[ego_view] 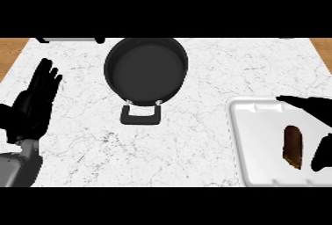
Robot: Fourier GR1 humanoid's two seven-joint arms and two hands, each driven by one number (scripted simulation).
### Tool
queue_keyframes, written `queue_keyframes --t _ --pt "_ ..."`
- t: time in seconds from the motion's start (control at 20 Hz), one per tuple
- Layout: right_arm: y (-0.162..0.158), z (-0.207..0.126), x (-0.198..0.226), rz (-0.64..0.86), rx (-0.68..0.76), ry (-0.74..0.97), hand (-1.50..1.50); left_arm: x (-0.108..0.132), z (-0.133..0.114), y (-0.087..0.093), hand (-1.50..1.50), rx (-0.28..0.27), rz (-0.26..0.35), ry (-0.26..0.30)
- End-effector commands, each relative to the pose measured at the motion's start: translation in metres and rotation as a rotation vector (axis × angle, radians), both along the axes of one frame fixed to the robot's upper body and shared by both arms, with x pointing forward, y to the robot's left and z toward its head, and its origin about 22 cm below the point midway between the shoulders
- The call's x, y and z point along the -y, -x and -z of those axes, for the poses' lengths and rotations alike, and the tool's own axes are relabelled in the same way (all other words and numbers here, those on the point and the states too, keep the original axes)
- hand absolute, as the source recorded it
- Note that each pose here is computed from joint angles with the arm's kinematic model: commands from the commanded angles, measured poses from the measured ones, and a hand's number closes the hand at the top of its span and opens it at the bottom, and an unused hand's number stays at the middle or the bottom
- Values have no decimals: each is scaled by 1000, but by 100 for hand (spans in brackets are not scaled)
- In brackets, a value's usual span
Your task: Pick the sweet potato from the tray and place it in the pot
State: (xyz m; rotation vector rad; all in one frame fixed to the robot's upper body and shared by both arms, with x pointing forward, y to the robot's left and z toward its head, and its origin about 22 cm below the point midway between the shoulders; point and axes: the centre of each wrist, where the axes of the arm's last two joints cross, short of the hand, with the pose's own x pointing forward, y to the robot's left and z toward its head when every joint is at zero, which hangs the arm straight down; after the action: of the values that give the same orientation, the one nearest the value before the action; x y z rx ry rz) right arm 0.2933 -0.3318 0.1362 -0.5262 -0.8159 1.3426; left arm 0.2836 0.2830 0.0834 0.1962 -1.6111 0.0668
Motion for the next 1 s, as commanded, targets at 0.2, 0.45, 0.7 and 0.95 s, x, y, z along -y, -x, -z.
queue_keyframes --t 0.2,0.45,0.7,0.95 --pt "9 22 -17 24 -28 73 -150 4 -13 1 0 -6 11 12" --pt "10 19 -6 58 -25 158 -150 10 6 7 0 5 1 -1" --pt "16 58 6 49 -36 114 -150 9 15 1 0 -13 8 2" --pt "-3 66 -15 51 -36 156 -150 5 0 4 0 -3 15 -5"
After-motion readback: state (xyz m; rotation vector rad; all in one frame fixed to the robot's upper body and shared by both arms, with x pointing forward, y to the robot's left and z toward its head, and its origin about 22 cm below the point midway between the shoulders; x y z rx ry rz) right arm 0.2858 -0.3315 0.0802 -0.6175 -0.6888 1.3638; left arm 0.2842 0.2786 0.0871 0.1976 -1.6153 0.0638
